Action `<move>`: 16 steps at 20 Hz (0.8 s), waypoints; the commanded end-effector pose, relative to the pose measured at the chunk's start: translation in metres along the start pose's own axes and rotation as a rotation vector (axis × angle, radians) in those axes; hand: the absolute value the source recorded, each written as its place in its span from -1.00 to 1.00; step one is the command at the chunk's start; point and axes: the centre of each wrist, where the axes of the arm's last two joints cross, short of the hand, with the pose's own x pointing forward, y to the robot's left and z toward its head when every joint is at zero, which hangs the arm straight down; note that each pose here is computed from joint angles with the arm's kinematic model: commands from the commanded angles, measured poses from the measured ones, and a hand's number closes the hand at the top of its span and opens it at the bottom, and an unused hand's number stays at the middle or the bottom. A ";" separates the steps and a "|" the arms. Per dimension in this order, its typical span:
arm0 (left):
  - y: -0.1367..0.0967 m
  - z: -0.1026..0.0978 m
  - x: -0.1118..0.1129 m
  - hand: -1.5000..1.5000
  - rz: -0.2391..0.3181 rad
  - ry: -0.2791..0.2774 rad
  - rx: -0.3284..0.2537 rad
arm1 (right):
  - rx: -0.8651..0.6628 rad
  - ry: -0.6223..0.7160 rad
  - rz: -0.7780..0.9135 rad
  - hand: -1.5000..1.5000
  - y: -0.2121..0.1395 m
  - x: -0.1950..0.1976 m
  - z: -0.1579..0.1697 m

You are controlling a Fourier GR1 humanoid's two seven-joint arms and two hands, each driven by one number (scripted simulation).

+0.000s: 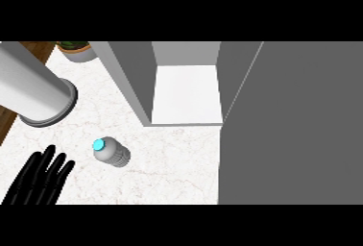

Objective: Pick up the bottled water, place it into the cabinet and close the cabinet

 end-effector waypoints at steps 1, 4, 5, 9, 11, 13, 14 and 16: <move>0.018 -0.006 -0.015 -1.00 0.026 -0.009 0.014 | 0.046 -0.086 -0.055 -1.00 0.011 0.049 0.020; 0.028 -0.004 -0.017 -1.00 0.021 0.023 0.001 | 0.039 -0.096 -0.074 -1.00 0.006 0.048 0.012; 0.031 -0.017 -0.032 -1.00 -0.001 0.020 0.032 | 0.042 -0.071 -0.070 -1.00 0.008 0.045 0.022; 0.055 -0.022 -0.053 -1.00 -0.043 0.021 0.012 | 0.069 -0.078 -0.078 -1.00 0.005 0.045 0.025; 0.070 -0.030 -0.060 -1.00 -0.049 0.011 0.009 | 0.082 -0.088 -0.077 -1.00 0.005 0.041 0.024; 0.065 -0.038 -0.089 -1.00 -0.047 0.046 0.001 | 0.056 -0.082 -0.077 -1.00 -0.002 0.033 0.022; 0.064 -0.058 -0.081 -1.00 -0.070 0.009 0.011 | 0.076 -0.089 -0.083 -1.00 0.004 0.040 0.022; 0.066 -0.047 -0.100 -1.00 -0.055 0.020 -0.011 | 0.056 -0.080 -0.058 -1.00 -0.001 0.038 0.032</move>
